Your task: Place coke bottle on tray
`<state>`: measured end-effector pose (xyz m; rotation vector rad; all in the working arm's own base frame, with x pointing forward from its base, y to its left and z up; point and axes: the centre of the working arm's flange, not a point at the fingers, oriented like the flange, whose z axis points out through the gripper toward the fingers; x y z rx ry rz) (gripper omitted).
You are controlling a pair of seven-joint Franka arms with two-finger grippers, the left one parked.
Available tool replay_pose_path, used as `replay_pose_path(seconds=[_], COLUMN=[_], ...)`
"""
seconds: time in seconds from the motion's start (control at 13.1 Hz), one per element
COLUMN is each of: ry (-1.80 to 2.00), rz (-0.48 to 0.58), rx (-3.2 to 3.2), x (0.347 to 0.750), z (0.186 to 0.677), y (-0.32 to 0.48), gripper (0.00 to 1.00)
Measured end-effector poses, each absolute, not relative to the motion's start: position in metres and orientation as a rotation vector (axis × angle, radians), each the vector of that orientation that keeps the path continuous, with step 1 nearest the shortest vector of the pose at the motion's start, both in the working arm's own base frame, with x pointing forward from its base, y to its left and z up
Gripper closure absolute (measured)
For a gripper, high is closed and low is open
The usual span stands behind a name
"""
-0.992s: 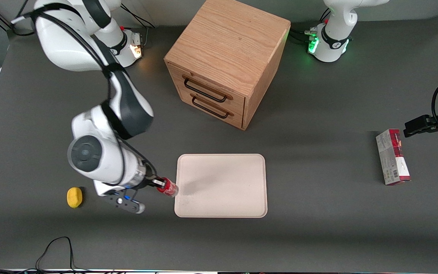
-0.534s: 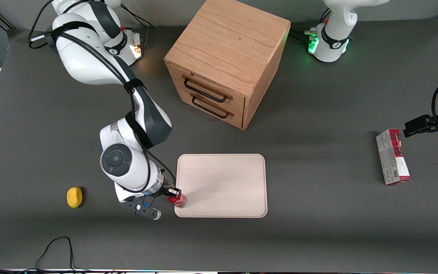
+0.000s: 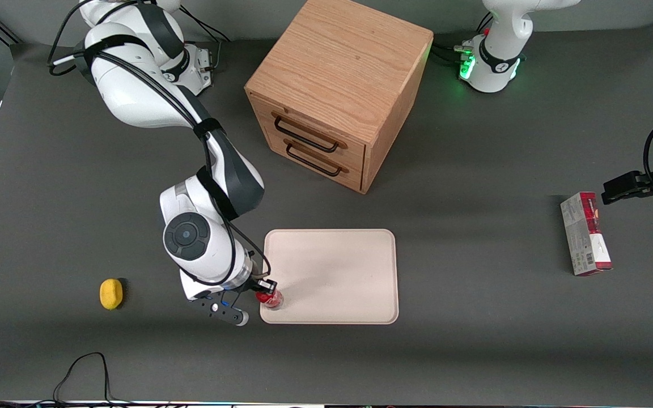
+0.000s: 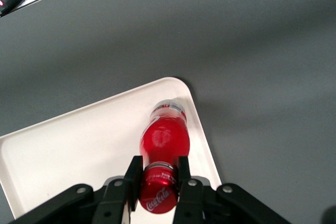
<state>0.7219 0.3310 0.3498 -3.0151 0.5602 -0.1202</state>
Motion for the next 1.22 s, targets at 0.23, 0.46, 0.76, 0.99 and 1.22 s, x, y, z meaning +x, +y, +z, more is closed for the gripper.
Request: replay_pose_path(seconds=[0.23,0.46,0.76,0.99,1.22], ry=[0.562,0.570,0.572,0.579,0.536], rz=[-0.139,-0.143,-0.144,-0.133,-0.052], rx=[-3.004,-2.999,-2.998,-3.006,-3.064], x=[0.723,0.721,0.721,0.721,0.718], z=[0.352,0.354,0.354,0.357,0.365], y=[0.333,0.338,0.338,0.335,0.314], gripper=[0.54,0.20,0.00,0.00,0.00])
